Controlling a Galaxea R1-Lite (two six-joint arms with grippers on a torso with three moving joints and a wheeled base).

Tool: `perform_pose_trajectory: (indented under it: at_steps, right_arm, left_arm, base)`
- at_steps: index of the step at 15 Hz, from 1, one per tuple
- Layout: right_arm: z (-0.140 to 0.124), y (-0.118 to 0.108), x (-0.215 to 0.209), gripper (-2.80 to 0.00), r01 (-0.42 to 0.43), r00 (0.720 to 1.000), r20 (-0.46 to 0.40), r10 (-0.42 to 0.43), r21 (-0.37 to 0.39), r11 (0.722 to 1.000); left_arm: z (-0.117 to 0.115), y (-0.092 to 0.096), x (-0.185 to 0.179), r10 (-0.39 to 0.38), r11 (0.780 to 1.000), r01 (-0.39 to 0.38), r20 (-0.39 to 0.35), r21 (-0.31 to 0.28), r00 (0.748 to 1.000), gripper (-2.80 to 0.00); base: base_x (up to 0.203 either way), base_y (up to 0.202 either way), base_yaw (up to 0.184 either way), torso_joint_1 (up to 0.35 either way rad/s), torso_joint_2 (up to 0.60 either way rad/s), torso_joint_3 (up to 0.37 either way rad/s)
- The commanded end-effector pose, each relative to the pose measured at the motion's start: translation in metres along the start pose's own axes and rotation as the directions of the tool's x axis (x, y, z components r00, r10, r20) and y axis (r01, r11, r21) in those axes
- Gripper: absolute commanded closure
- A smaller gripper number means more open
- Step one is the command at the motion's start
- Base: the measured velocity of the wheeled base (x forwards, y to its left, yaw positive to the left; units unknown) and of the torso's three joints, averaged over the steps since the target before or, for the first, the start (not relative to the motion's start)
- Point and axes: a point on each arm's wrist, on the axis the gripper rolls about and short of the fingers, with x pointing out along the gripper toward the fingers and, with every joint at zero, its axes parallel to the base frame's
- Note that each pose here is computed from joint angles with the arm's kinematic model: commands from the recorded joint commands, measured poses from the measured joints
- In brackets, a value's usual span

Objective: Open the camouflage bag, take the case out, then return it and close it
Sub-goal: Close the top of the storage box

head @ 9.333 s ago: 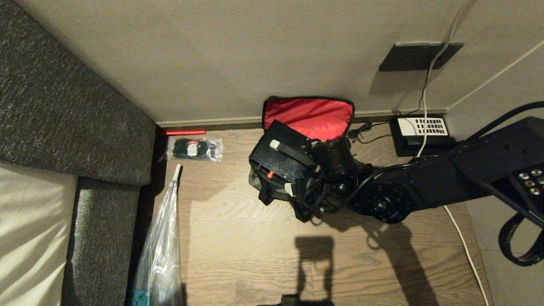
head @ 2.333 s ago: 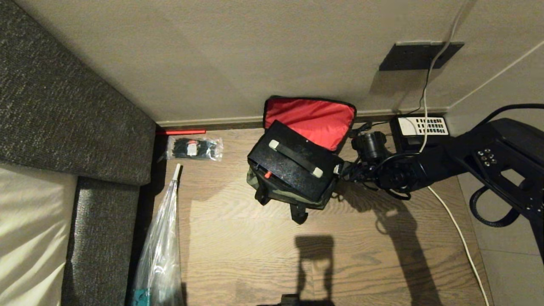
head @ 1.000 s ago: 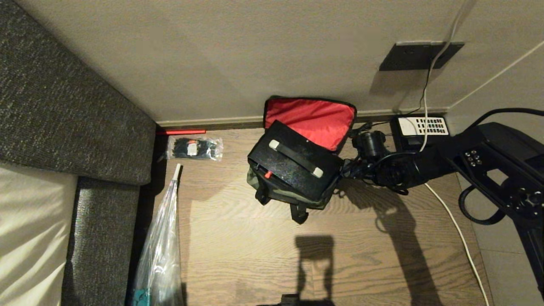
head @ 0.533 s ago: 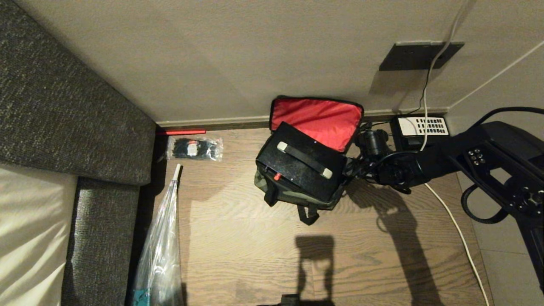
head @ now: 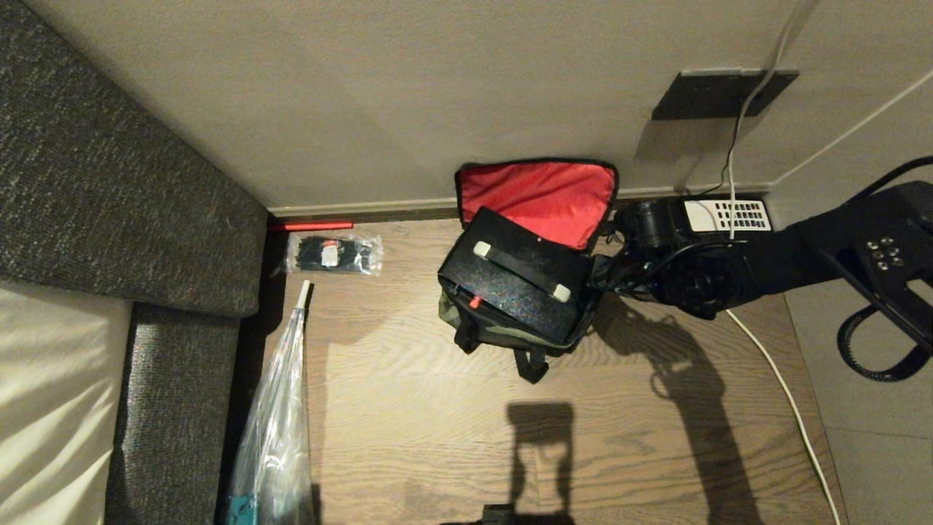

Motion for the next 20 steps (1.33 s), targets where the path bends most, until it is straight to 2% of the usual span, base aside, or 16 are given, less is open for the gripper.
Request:
perform_pose_trajectory:
  at_steps: [1,4,6,8,12,13,17,20]
  right_arm:
    - [0.007,0.003,-0.026,0.00,-0.029,0.999,0.016,0.029,0.001,1.000]
    - [0.012,0.005,-0.039,0.00,-0.043,0.999,0.023,0.043,-0.004,0.999]
    - [-0.002,0.002,-0.031,0.00,-0.024,0.999,-0.022,0.024,-0.021,0.999]
    - [0.000,0.002,-0.031,0.00,-0.029,0.999,-0.014,0.029,-0.022,0.999]
    - [-0.028,-0.003,-0.012,0.00,0.007,0.996,-0.088,-0.016,-0.103,0.995]
    - [-0.032,-0.004,-0.009,-2.80,0.012,0.995,-0.100,-0.023,-0.110,0.994]
    - [-0.044,-0.008,-0.003,-2.80,0.074,0.990,-0.112,-0.091,-0.151,0.986]
    - [-0.035,-0.008,-0.015,-2.80,0.057,0.993,-0.095,-0.071,-0.139,0.989]
  left_arm:
    - [0.000,0.000,0.000,0.001,1.000,-0.001,0.002,0.000,1.000,0.00]
    - [0.000,0.000,0.000,0.001,1.000,-0.001,0.002,0.000,1.000,0.00]
    - [0.000,0.000,0.000,0.001,1.000,-0.001,0.003,0.000,1.000,0.00]
    - [0.000,0.000,0.000,0.001,1.000,-0.001,0.002,0.000,1.000,0.00]
    - [0.000,0.000,0.000,0.001,1.000,-0.001,0.002,0.000,1.000,0.00]
    - [0.000,0.000,0.000,0.001,1.000,-0.001,0.002,0.000,1.000,0.00]
    - [0.000,0.000,0.000,0.001,1.000,-0.001,0.002,0.000,1.000,0.00]
    - [0.000,0.000,0.000,0.001,1.000,-0.001,0.003,0.000,1.000,0.00]
  base:
    - [0.000,0.000,0.000,0.000,0.00,0.000]
    - [0.000,0.000,0.000,0.000,0.00,0.000]
    - [0.000,0.000,0.000,0.000,0.00,0.000]
    - [0.000,0.000,0.000,0.000,0.00,0.000]
    - [0.000,0.000,0.000,0.000,0.00,0.000]
    - [0.000,0.000,0.000,0.000,0.00,0.000]
    - [0.000,0.000,0.000,0.000,0.00,0.000]
    - [0.000,0.000,0.000,0.000,0.00,0.000]
